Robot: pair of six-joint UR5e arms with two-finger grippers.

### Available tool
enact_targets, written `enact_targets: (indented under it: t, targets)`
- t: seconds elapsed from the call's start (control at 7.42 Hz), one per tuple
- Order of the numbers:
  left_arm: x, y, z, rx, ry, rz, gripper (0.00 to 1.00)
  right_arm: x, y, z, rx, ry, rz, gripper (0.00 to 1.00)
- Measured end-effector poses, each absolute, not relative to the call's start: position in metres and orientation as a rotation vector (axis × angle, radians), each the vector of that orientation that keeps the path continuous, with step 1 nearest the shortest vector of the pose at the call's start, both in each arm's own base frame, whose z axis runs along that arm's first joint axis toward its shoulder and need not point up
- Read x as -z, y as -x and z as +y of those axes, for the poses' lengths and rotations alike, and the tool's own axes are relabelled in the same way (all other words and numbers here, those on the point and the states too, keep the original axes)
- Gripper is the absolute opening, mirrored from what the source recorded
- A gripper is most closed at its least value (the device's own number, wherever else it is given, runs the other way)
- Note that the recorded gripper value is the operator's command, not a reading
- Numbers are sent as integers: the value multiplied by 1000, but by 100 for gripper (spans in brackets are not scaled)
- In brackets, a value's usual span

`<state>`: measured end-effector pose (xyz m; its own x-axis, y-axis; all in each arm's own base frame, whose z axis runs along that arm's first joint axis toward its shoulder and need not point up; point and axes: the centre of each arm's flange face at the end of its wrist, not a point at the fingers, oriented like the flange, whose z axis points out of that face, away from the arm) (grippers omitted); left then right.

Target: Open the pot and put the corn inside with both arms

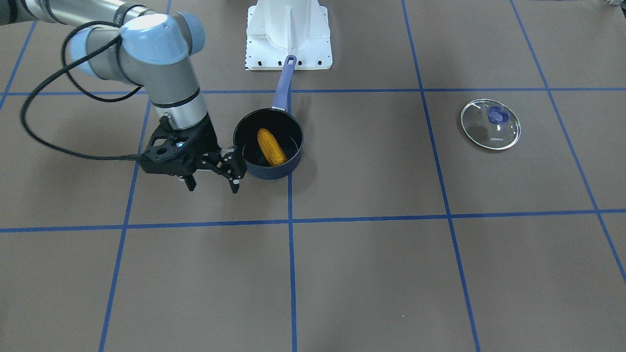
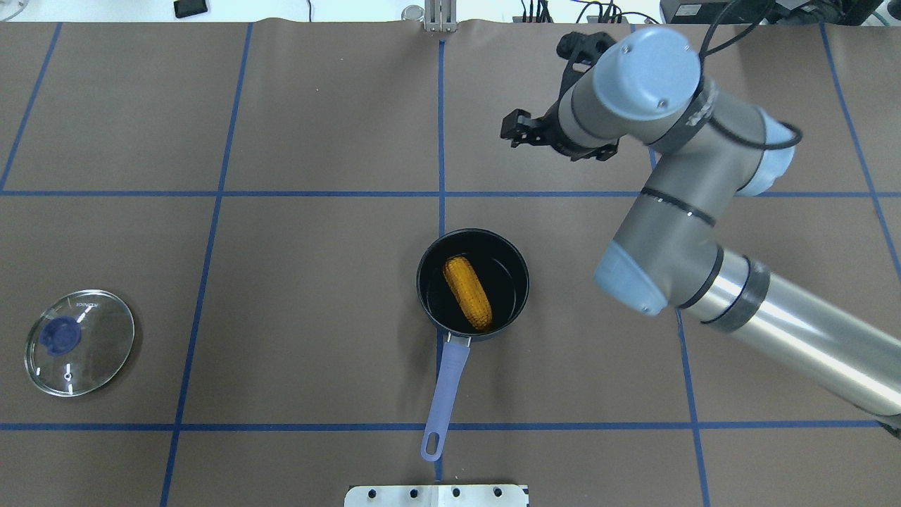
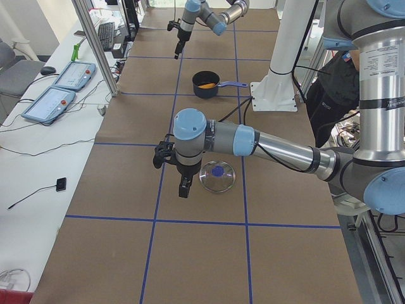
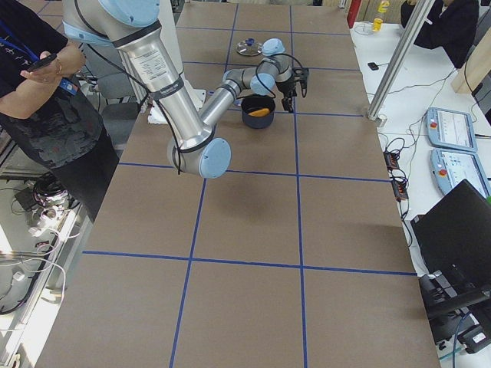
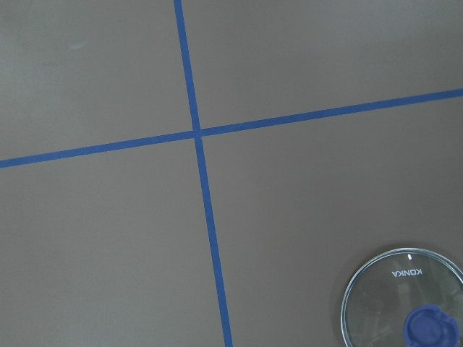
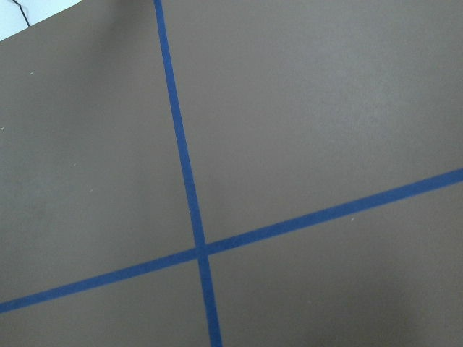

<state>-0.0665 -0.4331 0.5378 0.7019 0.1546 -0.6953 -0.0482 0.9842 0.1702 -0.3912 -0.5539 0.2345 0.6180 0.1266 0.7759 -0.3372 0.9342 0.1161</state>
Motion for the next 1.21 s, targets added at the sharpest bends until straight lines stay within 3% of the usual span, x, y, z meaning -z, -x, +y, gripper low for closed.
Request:
enact_targets:
  t: [0.27, 0.54, 0.94, 1.21]
  targets:
    - [-539, 66, -433, -101, -135, 786, 98, -311, 267, -611, -37, -254, -738, 100]
    - [-550, 67, -431, -42, -88, 789, 98, -409, 141, -623, 146, -247, -680, 100]
    - [-574, 66, -427, -5, -39, 791, 98, -547, -15, -558, 194, -193, -723, 100]
    - [-581, 67, -426, -35, -43, 786, 98, -609, -64, -503, 154, -149, -714, 100]
